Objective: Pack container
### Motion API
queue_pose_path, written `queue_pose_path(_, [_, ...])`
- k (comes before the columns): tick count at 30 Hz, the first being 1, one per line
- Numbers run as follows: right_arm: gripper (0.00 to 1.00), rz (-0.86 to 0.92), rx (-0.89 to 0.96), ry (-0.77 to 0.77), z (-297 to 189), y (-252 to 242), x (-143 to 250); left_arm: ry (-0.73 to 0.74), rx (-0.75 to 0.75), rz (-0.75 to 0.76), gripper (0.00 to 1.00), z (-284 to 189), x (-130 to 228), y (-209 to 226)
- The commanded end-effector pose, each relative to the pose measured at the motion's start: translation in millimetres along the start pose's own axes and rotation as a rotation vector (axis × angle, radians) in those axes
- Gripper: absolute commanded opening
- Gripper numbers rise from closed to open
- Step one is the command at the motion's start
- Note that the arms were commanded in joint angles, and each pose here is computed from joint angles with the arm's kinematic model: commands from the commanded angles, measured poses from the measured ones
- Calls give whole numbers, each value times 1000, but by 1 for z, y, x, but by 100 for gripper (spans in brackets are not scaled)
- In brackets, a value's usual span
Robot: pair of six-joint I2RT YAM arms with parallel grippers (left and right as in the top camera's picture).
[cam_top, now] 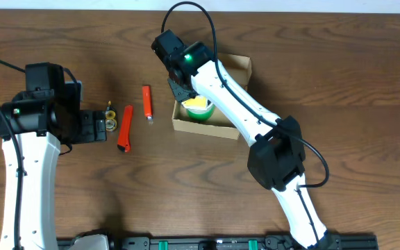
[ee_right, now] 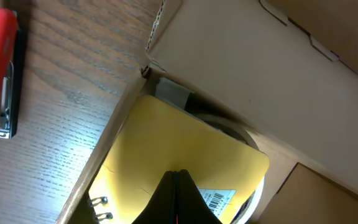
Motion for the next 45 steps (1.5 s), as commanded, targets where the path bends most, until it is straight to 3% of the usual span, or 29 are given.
queue_pose_path(1, [1,-14,26,152,54,8,27,-11,-2,-18,95,-3,-4,2])
queue_pose_path(15, [1,-15,23,165,53,8,31,-11,-2,-18,95,-3,-4,2])
queue_pose_path(28, [4,10,-67,-165,-79,-12,-8,-11,-1,-18,95,-3,-4,2])
queue_pose_path(32, [17,17,-68,-230,-109,-21,-7,-11,-2,-18,95,-3,-4,2])
queue_pose_path(38, [47,51,-28,-315,-146,-40,-5,-14,21,-27,95,-3,-4,0])
queue_pose_path(45, [61,124,23,-326,-167,-87,1,-29,194,-69,95,-5,-8,-16])
Point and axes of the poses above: each gripper's point midway between its finger pads, its own z axis out along the fingers, its own y axis along the line the jaws close on, x = y × z, the point moved 8 cm from there along -z, back along the fingers, and after that the axes turned 1 degree about -z, right-handed, at the moved point
